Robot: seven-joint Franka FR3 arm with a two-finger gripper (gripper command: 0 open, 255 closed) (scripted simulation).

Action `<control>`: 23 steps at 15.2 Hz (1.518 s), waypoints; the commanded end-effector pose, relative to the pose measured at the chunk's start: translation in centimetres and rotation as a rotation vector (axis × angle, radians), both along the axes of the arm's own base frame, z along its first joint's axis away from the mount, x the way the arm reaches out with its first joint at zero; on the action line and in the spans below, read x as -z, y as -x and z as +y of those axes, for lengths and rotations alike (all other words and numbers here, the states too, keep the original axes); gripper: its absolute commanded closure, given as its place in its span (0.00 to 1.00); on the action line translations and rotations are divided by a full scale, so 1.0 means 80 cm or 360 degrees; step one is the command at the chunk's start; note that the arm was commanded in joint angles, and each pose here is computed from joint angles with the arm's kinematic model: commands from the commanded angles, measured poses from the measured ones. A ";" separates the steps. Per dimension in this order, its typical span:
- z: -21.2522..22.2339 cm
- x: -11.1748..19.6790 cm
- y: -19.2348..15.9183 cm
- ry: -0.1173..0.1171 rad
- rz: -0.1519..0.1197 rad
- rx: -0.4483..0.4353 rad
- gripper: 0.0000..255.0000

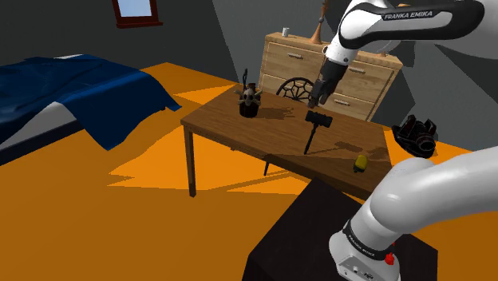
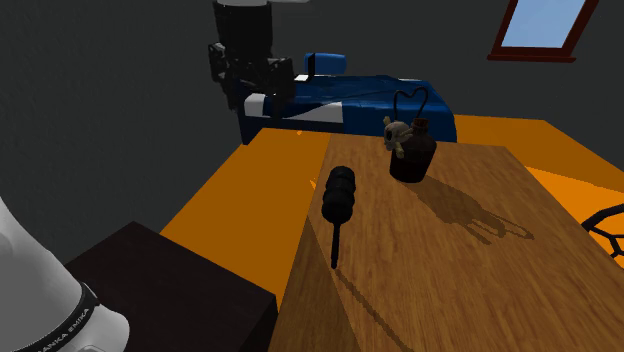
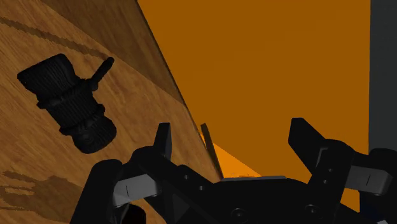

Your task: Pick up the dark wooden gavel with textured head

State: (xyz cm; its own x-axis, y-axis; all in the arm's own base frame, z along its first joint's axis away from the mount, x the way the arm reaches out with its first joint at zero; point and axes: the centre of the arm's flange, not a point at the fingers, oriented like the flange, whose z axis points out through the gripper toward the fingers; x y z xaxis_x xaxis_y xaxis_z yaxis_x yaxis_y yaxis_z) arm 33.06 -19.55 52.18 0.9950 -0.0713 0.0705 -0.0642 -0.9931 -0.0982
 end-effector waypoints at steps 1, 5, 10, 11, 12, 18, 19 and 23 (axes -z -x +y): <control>-0.030 0.016 0.002 -0.0002 0.0013 0.0009 0.00; -0.089 0.047 0.003 -0.0009 0.0040 0.0031 0.00; -0.163 0.085 0.007 -0.0018 0.0073 0.0058 0.00; -0.177 0.093 0.008 -0.0020 0.0079 0.0064 0.00; -0.192 0.101 0.009 -0.0022 0.0086 0.0069 0.00; -0.212 0.138 0.011 -0.0024 0.0095 0.0077 0.00; -0.212 0.145 0.011 -0.0024 0.0095 0.0077 0.00; -0.212 0.162 0.011 -0.0024 0.0095 0.0077 0.00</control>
State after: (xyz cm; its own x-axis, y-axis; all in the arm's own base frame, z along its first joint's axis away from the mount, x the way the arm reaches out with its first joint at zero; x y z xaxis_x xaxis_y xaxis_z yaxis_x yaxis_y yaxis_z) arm 32.17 -36.50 39.45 0.9928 -0.1198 0.0094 -0.1181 -0.9871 -0.1081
